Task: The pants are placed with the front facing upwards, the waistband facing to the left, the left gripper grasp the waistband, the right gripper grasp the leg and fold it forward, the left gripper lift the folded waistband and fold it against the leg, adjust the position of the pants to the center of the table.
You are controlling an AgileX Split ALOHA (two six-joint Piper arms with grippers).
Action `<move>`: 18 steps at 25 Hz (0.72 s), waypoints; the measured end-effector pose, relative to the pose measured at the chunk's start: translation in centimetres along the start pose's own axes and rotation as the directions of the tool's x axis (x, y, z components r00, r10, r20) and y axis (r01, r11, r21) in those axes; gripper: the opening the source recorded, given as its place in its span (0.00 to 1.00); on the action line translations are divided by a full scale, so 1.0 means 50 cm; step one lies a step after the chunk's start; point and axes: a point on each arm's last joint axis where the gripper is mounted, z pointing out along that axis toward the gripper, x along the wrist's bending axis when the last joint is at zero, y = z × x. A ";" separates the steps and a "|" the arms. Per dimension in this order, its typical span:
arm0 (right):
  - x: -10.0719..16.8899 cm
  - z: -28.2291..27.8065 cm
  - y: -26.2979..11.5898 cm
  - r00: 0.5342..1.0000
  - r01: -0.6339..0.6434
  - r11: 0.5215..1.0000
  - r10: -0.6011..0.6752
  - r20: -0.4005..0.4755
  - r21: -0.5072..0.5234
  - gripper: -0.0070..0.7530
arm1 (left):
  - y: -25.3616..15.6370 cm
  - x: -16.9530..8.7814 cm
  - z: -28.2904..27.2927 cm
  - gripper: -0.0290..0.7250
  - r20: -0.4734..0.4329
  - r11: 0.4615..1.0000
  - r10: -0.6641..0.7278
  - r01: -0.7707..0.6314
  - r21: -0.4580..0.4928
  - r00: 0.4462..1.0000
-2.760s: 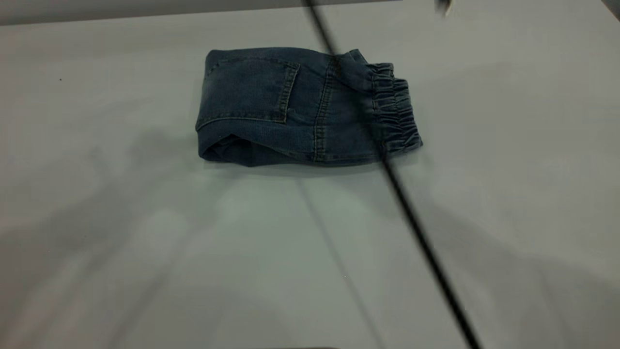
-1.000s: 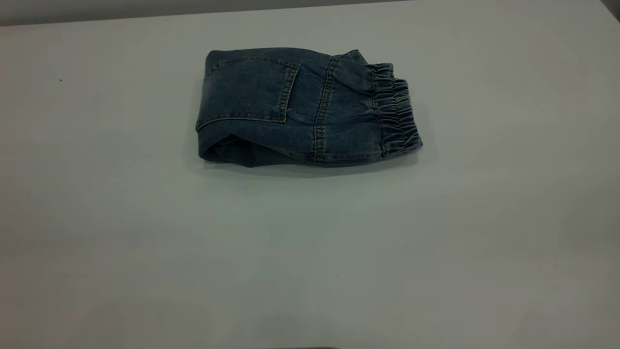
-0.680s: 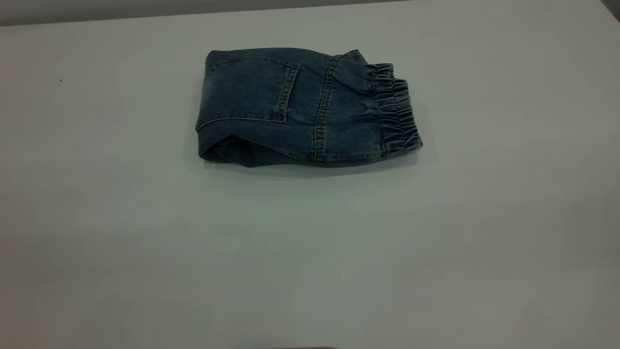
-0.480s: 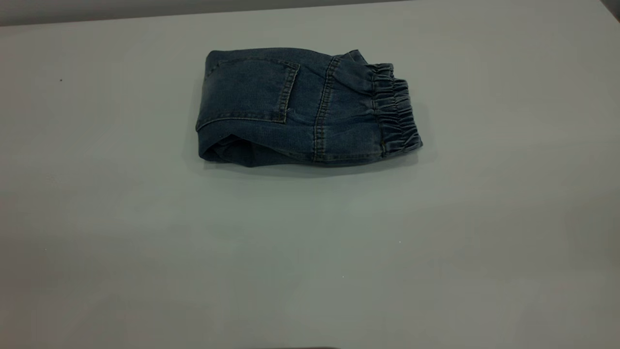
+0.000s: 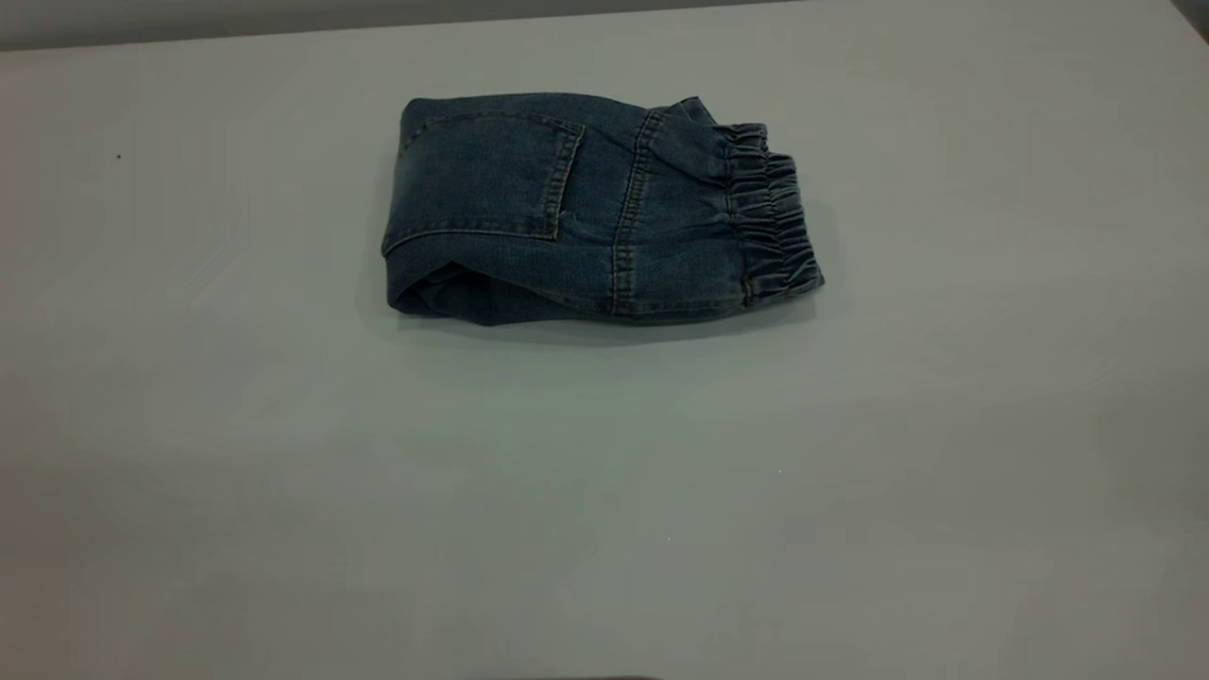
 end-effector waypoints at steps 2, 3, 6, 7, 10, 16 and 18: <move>-0.002 -0.005 -0.003 1.000 -0.008 1.000 0.008 0.000 -0.020 0.47 | 0.000 0.000 0.000 0.79 0.000 1.000 0.000 0.000 -0.001 1.000; -0.003 -0.007 -0.005 1.000 -0.018 0.999 0.019 0.004 -0.032 0.47 | -0.001 0.000 -0.001 0.79 0.000 1.000 0.001 -0.001 -0.005 1.000; -0.011 -0.012 -0.007 0.993 -0.101 0.993 0.104 0.057 -0.061 0.47 | -0.005 0.002 -0.009 0.79 -0.025 0.999 -0.024 0.023 -0.037 0.999; -0.014 -0.014 -0.009 0.987 -0.132 0.988 0.138 0.079 -0.075 0.47 | -0.007 0.003 -0.012 0.79 -0.037 0.998 -0.036 0.034 -0.051 0.999; -0.024 -0.028 -0.019 0.951 -0.242 0.957 0.267 0.157 -0.158 0.47 | -0.019 0.003 -0.027 0.79 -0.078 0.990 -0.074 0.064 -0.122 0.994; -0.018 -0.064 -0.059 0.897 -0.300 0.881 0.392 0.206 -0.367 0.47 | -0.055 -0.010 -0.062 0.79 -0.118 0.958 -0.083 0.046 -0.285 0.990; -0.014 -0.072 -0.070 0.894 -0.294 0.863 0.400 0.202 -0.411 0.47 | -0.064 -0.014 -0.069 0.79 -0.123 0.947 -0.079 0.036 -0.320 0.989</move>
